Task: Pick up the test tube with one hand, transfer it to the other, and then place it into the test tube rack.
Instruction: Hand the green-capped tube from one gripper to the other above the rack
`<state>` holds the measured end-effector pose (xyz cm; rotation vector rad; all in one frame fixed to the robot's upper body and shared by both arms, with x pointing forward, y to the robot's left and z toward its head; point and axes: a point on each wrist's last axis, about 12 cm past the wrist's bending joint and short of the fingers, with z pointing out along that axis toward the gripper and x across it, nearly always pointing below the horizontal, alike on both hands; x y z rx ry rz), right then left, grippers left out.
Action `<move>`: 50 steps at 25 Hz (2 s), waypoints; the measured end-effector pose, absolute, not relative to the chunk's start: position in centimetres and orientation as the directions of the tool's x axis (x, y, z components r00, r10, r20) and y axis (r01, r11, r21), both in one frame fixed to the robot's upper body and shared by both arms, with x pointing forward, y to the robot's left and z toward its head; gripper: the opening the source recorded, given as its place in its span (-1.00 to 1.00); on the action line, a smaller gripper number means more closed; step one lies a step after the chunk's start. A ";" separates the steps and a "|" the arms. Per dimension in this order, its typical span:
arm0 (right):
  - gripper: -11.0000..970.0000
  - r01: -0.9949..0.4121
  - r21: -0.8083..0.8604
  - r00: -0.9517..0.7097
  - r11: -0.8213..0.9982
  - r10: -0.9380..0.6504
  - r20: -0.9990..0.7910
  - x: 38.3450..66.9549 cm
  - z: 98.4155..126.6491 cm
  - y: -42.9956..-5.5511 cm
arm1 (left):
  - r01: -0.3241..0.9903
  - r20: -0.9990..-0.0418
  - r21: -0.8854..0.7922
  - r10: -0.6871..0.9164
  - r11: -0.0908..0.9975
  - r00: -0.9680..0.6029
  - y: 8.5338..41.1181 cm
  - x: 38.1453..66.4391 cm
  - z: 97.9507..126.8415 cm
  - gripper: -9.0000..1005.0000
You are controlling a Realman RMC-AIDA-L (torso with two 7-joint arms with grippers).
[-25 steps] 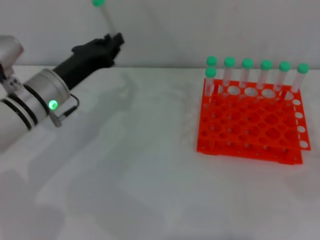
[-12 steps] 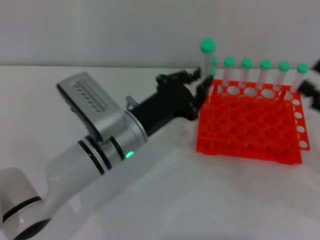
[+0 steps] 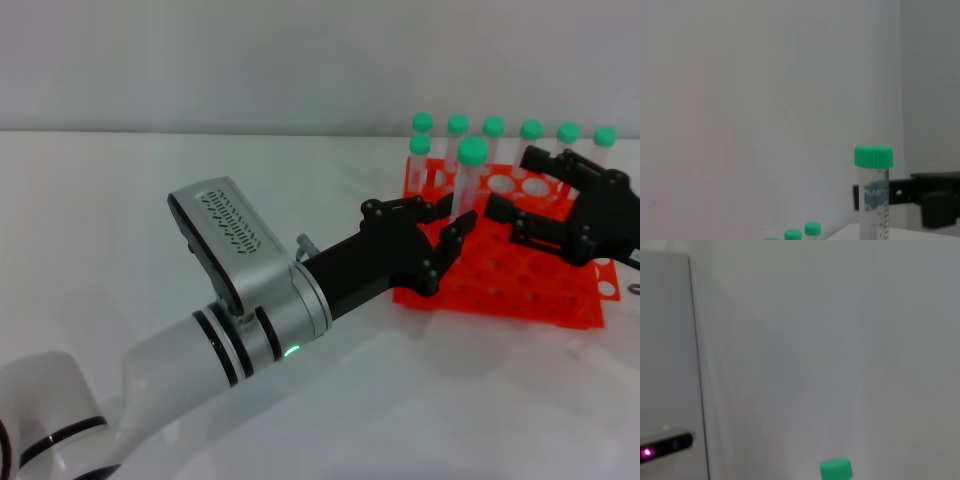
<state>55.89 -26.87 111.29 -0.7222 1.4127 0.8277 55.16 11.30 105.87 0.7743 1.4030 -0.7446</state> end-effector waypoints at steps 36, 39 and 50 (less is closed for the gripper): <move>0.08 -0.865 0.108 -0.074 0.490 0.089 -0.993 56.4 110.9 -23.9 | 0.830 -1.000 -0.020 -0.005 0.557 -0.020 11.4 53.8 104.8 -0.58; -0.10 -0.864 0.110 -0.076 0.491 0.088 -0.993 56.4 110.9 -24.0 | 0.831 -1.000 -0.018 -0.001 0.555 -0.021 11.3 53.8 104.8 -0.58; -0.55 -0.862 0.118 -0.090 0.494 0.080 -0.993 56.4 110.6 -24.1 | 0.829 -0.999 -0.014 0.027 0.558 -0.035 11.2 53.8 104.5 -0.58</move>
